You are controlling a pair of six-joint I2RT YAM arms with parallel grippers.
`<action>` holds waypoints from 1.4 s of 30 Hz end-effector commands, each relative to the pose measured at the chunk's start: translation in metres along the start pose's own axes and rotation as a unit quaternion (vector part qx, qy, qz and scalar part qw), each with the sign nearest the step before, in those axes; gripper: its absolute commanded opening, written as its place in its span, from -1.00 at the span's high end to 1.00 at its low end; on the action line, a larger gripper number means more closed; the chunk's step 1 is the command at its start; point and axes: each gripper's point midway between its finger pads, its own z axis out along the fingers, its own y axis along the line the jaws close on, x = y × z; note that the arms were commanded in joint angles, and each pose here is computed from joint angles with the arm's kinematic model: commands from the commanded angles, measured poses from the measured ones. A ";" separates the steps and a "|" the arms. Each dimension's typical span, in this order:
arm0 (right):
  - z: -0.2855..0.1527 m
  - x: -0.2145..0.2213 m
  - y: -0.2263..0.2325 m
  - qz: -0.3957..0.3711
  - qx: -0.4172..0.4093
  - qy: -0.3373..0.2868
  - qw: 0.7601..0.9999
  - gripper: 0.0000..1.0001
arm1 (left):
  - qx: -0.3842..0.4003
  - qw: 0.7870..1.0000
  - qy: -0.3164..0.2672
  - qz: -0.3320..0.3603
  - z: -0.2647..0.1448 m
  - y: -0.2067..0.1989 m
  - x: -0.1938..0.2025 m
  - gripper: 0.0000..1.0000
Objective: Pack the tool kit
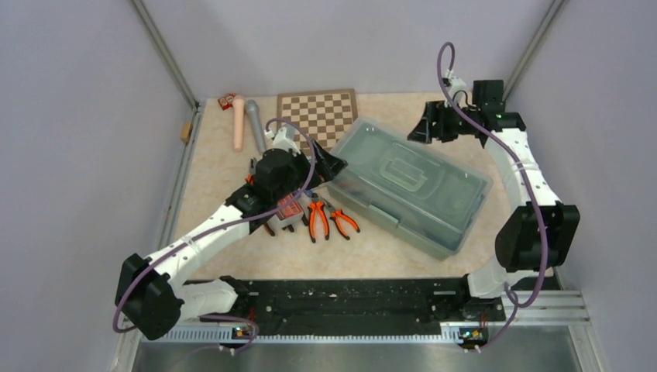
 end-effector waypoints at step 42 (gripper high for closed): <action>-0.023 0.025 -0.036 0.158 0.193 -0.142 0.958 0.35 | 0.166 0.983 0.062 0.046 0.133 -0.095 -0.034 -0.97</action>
